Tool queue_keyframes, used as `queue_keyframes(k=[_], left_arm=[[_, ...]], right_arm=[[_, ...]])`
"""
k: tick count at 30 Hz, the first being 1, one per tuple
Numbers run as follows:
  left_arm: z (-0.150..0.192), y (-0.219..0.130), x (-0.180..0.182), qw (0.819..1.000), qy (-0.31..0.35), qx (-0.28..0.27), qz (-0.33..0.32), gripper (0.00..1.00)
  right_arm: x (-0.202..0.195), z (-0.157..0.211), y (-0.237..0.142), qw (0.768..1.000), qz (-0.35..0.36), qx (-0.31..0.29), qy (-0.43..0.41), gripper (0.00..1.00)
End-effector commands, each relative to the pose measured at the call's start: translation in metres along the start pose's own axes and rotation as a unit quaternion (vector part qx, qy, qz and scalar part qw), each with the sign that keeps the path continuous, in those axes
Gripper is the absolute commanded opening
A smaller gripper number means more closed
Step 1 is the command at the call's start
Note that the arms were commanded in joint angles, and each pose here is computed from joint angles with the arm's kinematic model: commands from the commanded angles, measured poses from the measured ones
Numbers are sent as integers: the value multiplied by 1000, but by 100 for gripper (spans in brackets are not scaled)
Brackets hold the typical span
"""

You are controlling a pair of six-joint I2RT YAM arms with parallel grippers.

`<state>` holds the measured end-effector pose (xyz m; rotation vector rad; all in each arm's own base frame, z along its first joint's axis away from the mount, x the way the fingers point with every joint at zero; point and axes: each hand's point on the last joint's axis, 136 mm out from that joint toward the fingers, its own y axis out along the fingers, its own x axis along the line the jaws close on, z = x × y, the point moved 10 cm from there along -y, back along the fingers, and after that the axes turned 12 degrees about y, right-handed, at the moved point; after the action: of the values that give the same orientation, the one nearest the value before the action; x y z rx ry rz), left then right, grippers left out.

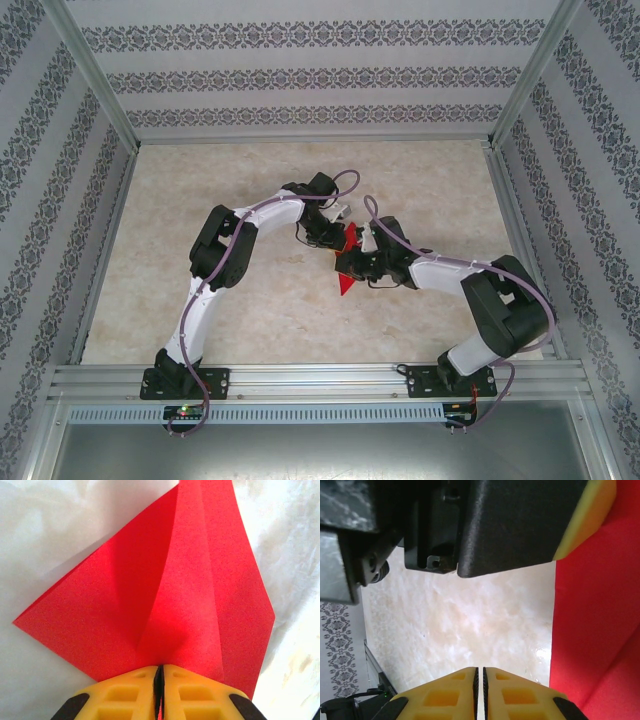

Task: Fold a paper plane with a square sheet of paper (pick it up from the middle)
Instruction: Third fold the triangle at the center of the table.

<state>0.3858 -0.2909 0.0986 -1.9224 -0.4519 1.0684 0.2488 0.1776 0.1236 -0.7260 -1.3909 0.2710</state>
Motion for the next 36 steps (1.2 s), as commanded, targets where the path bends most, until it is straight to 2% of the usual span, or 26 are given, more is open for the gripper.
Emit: queue_keyframes(k=[1, 21, 36], left_arm=[[48, 58, 34, 990, -37, 120, -68, 14], [51, 59, 35, 989, -38, 127, -72, 14], [51, 61, 37, 988, -38, 130, -74, 14]], right_arm=[[-17, 6, 0, 999, 27, 11, 13, 13], [-28, 7, 23, 998, 23, 45, 25, 10], [-43, 11, 28, 996, 68, 51, 30, 10]])
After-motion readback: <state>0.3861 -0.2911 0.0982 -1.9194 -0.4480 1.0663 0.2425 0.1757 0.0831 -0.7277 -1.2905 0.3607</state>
